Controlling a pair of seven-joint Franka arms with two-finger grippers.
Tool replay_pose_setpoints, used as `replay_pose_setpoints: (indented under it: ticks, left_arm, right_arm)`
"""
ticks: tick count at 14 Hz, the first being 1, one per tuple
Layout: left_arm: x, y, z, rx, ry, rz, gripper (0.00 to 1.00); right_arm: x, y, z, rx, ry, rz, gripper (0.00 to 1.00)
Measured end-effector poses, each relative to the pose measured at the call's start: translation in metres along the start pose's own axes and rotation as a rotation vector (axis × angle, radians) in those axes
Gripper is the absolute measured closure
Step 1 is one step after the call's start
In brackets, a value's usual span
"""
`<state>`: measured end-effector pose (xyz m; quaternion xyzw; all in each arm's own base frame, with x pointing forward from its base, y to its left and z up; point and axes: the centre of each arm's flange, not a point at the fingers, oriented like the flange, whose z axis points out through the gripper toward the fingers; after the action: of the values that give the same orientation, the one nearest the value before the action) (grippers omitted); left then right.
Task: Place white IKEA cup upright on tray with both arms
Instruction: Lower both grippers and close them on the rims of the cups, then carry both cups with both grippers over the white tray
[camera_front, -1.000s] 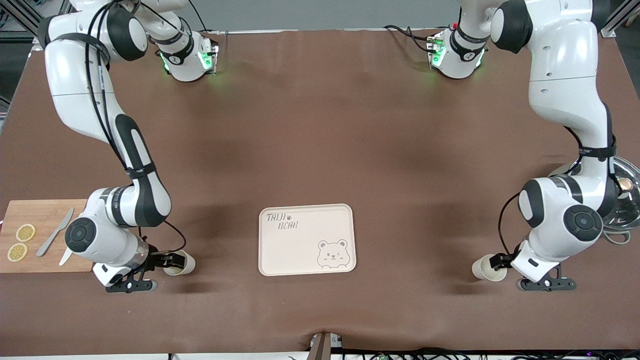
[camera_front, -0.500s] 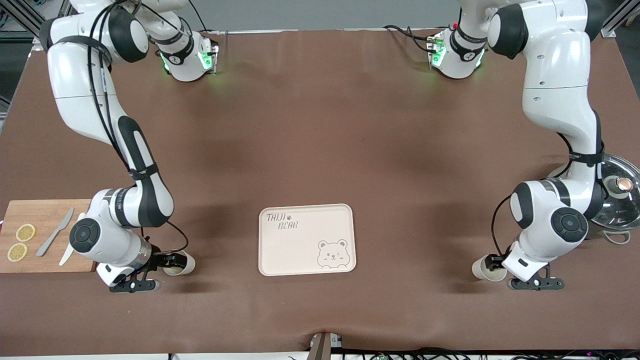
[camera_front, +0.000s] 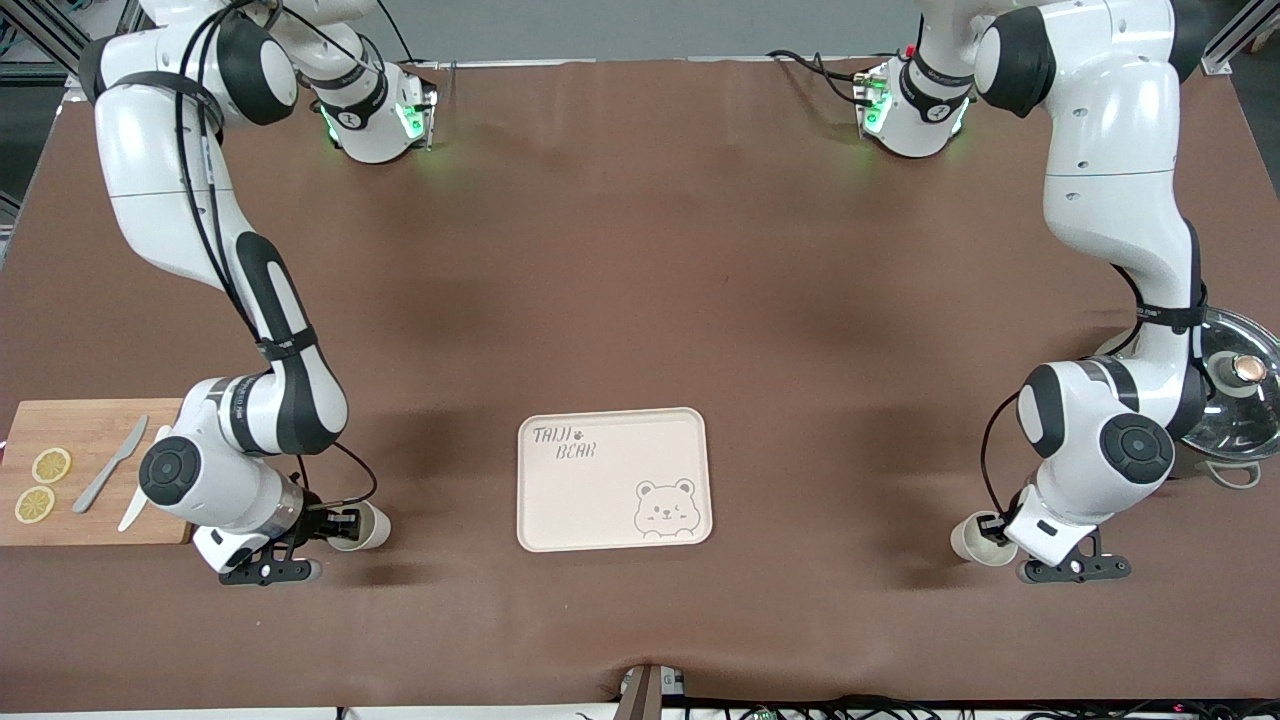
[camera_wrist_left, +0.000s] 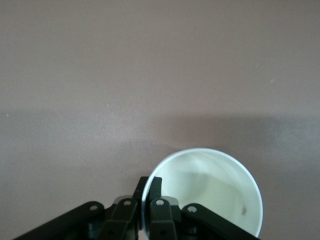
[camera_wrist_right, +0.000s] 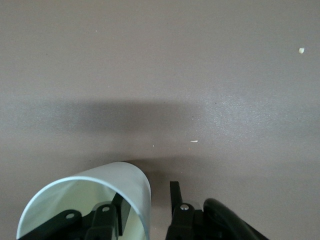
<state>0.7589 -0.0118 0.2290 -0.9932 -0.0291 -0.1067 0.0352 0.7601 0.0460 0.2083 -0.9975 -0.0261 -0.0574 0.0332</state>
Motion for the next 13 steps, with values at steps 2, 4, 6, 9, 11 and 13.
replay_pose_setpoints:
  ticks: [2,4,6,9,11,13]
  left_arm:
    - [0.004,0.004,-0.006,-0.008,0.012,-0.019,0.95]
    - [0.009,0.012,-0.018,-0.030,0.031,-0.041,0.95]
    - [0.013,0.015,-0.032,-0.054,0.036,-0.063,0.95]
    - [0.016,0.018,-0.051,-0.062,-0.006,-0.073,0.95]
    - [0.017,0.035,-0.071,-0.071,-0.019,-0.097,0.95]
    - [0.014,0.066,-0.086,-0.081,-0.027,-0.134,0.95]
  right_arm:
    - [0.000,0.000,0.001,0.000,-0.001,-0.001,0.77]
    - [0.000,-0.001,0.001,0.001,-0.001,-0.002,0.87]
    - [0.000,-0.001,0.001,0.001,-0.001,-0.002,0.92]
    - [0.000,-0.002,0.001,0.002,0.000,-0.003,0.96]
    - [0.000,-0.002,0.000,0.002,0.001,-0.003,0.96]
    - [0.001,-0.002,-0.001,0.002,0.004,-0.003,0.96]
